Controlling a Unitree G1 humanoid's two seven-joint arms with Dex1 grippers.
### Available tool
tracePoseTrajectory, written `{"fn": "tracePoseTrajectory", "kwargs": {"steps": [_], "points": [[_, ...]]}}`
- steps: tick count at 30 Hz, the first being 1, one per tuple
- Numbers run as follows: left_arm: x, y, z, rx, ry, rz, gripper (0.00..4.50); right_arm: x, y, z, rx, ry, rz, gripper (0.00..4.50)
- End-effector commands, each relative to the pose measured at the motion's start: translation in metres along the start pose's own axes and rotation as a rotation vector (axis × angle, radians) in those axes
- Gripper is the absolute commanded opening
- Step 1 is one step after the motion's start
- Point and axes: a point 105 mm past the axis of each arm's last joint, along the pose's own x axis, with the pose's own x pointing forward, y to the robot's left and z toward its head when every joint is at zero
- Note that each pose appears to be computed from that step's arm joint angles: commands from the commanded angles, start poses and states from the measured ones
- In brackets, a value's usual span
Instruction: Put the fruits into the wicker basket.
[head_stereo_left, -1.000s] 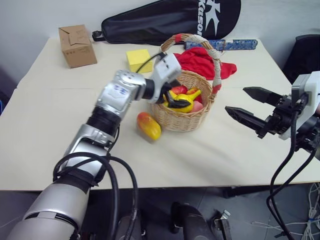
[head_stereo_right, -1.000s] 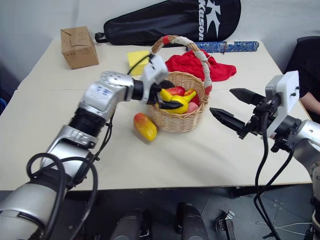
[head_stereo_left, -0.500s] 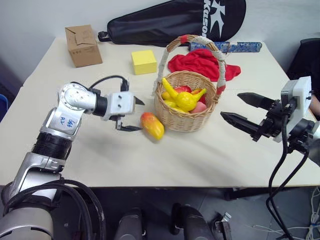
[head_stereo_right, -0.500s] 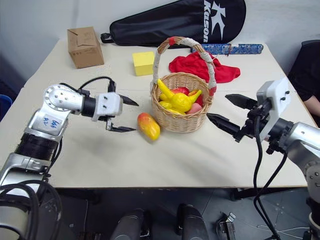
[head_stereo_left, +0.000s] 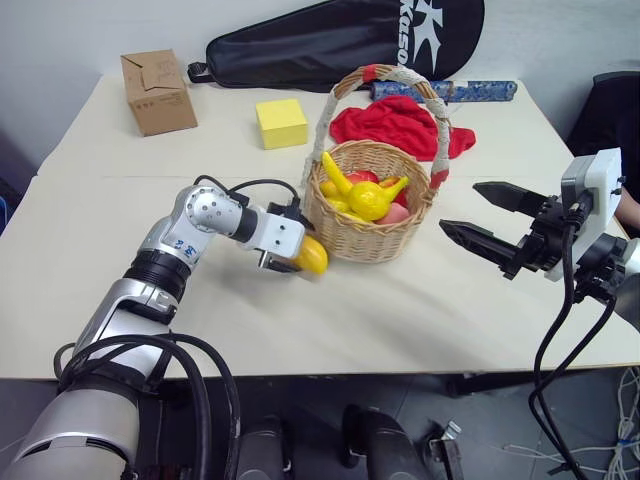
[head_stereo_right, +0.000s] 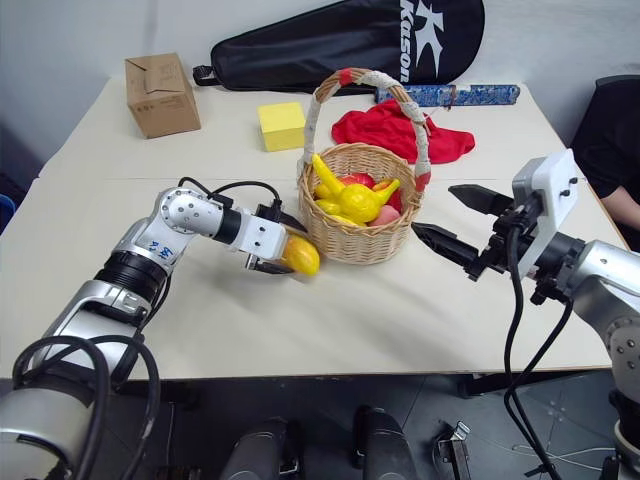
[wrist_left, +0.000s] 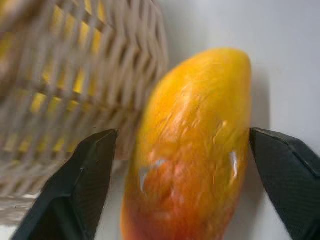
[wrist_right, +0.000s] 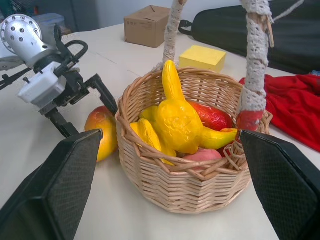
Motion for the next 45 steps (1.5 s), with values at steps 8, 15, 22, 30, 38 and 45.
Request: {"fn": "tracePoseTrajectory", "kwargs": {"steps": [8,15,22,30,38,45], "points": [[-0.019,-0.002,0.007,-0.07,-0.068,-0.026,2.86,-0.004,0.011,0.016,-0.051,-0.042,0.045,4.5],[-0.073,0.033,0.077,-0.244,-0.414,0.0,2.86,-0.004,0.026,0.027,-0.072,-0.055,0.151,4.5],[-0.069,0.117,0.117,-0.12,-0.36,0.253,2.86,-0.001,0.036,0.032,-0.089,-0.062,0.206,4.5],[-0.006,0.121,0.091,-0.061,-0.153,0.255,3.56,-0.001,0.041,0.034,-0.093,-0.077,0.213,4.5],[-0.039,0.126,0.097,-0.253,-0.397,0.25,4.48,-0.001,0.039,0.028,-0.079,-0.071,0.194,4.5],[-0.124,0.06,0.067,-0.586,-0.615,0.197,4.48,-0.018,0.015,0.017,-0.065,0.0,0.107,4.5]]}}
